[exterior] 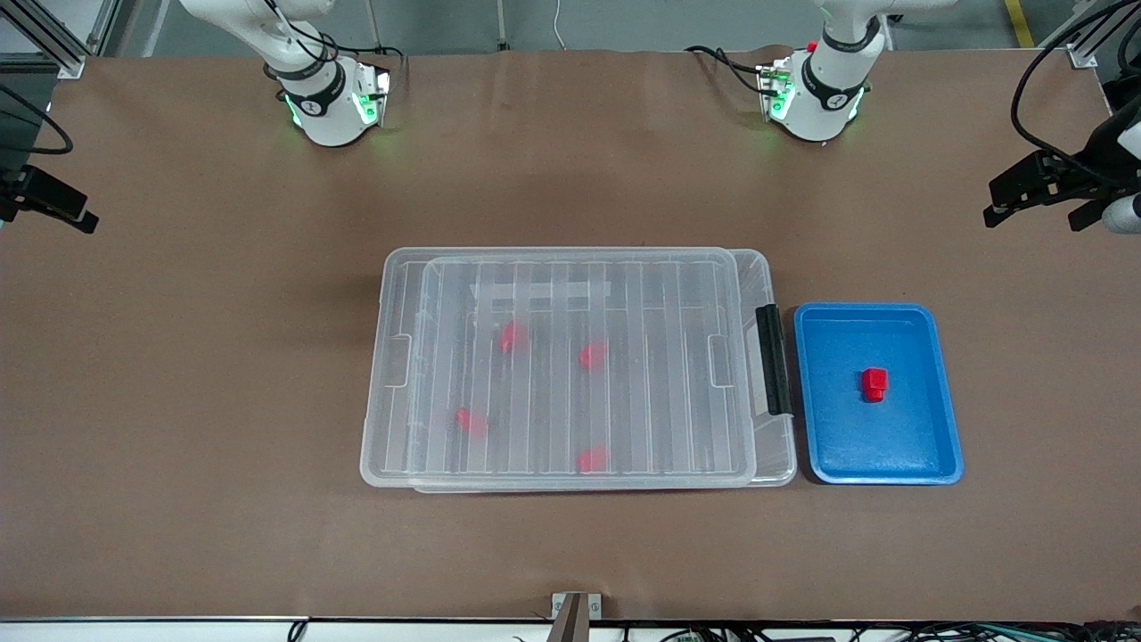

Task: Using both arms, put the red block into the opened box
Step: 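Move the left gripper to the red block while the right gripper reaches the box, then grasp the red block with the left gripper while the right gripper pushes the lid, then lift the red block with the left gripper and carry it over the box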

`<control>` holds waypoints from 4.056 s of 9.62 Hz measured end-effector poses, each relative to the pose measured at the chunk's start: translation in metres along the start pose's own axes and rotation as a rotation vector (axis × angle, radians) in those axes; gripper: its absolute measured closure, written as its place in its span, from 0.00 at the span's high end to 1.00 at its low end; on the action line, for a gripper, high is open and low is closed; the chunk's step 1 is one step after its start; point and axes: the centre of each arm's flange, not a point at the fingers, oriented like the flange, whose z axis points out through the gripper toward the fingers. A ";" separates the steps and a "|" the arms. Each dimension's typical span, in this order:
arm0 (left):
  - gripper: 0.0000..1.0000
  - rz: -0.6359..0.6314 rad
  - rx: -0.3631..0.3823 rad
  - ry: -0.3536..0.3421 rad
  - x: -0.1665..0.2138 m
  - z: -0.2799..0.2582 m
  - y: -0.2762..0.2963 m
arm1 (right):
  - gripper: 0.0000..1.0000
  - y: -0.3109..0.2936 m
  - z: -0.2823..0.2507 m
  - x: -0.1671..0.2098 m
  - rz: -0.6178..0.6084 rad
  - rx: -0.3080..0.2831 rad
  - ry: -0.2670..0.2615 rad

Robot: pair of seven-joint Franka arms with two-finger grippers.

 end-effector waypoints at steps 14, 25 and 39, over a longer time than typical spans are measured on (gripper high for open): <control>1.00 -0.041 0.009 -0.060 0.085 0.206 -0.032 | 1.00 -0.270 0.211 0.066 -0.140 0.038 0.002; 0.96 -0.077 0.022 -0.061 0.073 0.441 -0.057 | 1.00 -0.280 0.294 0.092 -0.210 -0.088 0.059; 0.35 -0.008 0.005 0.110 0.088 0.309 -0.022 | 1.00 -0.151 0.301 0.132 -0.382 -0.155 -0.029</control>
